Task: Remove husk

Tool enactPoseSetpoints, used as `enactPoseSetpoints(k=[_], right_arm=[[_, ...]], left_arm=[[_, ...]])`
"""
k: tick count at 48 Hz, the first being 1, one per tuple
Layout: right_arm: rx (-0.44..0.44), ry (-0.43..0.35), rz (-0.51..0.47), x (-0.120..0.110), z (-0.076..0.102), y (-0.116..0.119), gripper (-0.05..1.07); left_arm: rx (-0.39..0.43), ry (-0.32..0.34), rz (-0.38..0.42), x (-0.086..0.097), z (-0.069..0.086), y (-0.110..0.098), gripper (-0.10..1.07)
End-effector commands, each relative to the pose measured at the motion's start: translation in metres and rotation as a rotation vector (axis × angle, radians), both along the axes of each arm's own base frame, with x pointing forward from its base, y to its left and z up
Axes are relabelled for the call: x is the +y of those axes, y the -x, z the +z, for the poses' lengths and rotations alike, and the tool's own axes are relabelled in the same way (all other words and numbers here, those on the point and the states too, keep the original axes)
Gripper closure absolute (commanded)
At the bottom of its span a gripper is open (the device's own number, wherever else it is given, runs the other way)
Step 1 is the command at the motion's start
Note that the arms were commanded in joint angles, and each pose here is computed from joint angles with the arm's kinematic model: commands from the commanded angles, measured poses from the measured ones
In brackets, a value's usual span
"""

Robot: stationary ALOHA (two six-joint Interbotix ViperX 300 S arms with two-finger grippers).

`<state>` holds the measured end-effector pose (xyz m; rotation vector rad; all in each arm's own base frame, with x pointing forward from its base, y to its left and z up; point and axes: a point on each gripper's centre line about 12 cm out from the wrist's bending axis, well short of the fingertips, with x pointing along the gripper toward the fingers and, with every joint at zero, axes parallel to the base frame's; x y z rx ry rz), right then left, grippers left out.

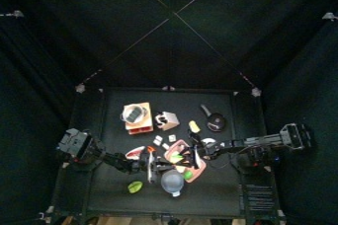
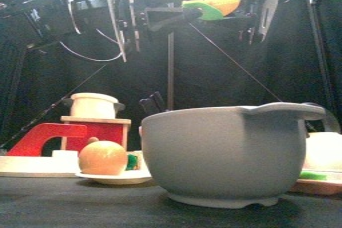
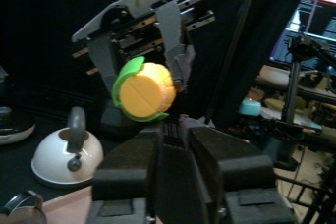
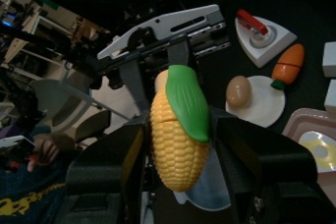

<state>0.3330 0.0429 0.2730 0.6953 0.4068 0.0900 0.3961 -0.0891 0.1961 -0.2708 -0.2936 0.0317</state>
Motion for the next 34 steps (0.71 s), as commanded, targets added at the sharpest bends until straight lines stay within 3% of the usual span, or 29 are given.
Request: enactPoseSetpoints(k=[1,16,28,34], right_arm=[[-0.016,-0.004,0.016,0.004,0.006,-0.001,0.33],[-0.014,-0.004,0.034,0.01,0.005,-0.003,0.33],[-0.013,-0.01,0.038,0.012,0.005,0.0,0.33],[-0.012,-0.01,0.042,0.013,0.004,0.0,0.33]], left_arm=[[-0.031,0.011,0.025,0.006,0.01,-0.004,0.05],[-0.033,0.01,0.052,0.016,0.01,-0.007,0.05],[0.05,-0.002,0.06,0.022,-0.01,0.005,0.04],[0.036,-0.009,0.046,0.019,-0.006,0.004,0.04]])
